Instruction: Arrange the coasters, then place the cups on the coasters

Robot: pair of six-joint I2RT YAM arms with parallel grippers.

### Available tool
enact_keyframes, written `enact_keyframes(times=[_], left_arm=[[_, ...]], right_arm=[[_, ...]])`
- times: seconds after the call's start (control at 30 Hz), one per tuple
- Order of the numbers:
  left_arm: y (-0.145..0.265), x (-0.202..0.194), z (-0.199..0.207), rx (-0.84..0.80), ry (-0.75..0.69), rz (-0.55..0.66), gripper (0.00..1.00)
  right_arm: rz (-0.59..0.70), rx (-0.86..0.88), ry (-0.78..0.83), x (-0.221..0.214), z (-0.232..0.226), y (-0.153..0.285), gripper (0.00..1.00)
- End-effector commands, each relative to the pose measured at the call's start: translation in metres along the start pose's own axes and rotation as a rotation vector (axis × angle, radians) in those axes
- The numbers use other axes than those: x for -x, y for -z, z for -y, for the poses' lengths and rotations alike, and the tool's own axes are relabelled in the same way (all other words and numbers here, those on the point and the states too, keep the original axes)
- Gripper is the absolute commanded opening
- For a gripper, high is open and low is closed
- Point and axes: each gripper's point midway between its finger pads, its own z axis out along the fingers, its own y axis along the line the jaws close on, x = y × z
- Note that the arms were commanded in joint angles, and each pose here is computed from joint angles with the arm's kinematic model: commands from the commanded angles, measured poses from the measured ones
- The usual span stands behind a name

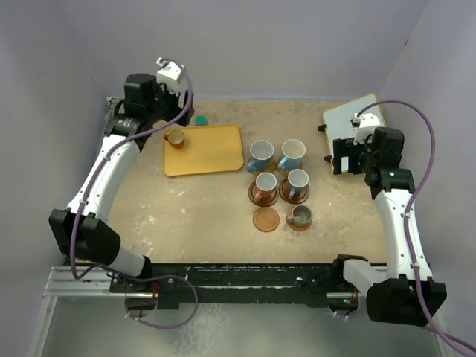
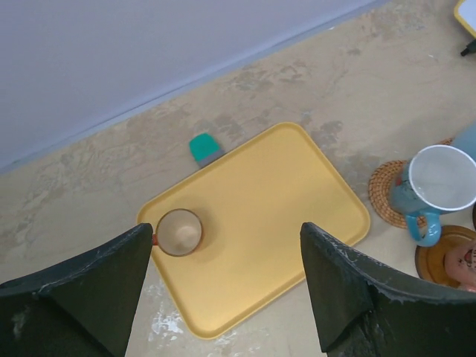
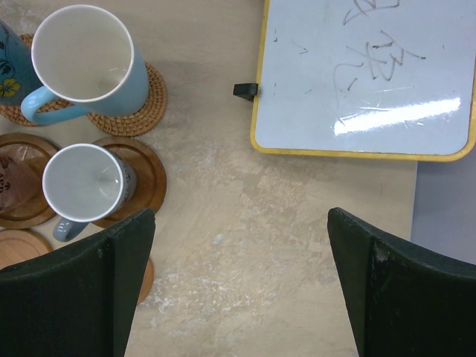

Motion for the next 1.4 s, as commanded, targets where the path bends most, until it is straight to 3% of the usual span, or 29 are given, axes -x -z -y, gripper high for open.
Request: enact_keyframes(times=[0.0, 0.5, 0.97, 1.37], left_arm=[[-0.009, -0.001, -0.025, -0.075, 0.007, 0.035, 0.77], [-0.087, -0.11, -0.112, -0.132, -0.024, -0.215, 0.73], [-0.144, -0.169, -0.115, -0.267, -0.012, -0.314, 0.67], [-0.141, -0.205, -0.107, -0.32, 0.003, -0.431, 0.62]], right_arm=[[0.032, 0.005, -0.006, 0.008, 0.0, 0.003, 1.0], [0.028, 0.015, -0.009, 0.008, -0.001, 0.002, 1.0], [0.023, 0.024, -0.008, 0.006, -0.003, 0.001, 1.0], [0.019, 0.026, -0.009, 0.006, -0.003, 0.0, 1.0]])
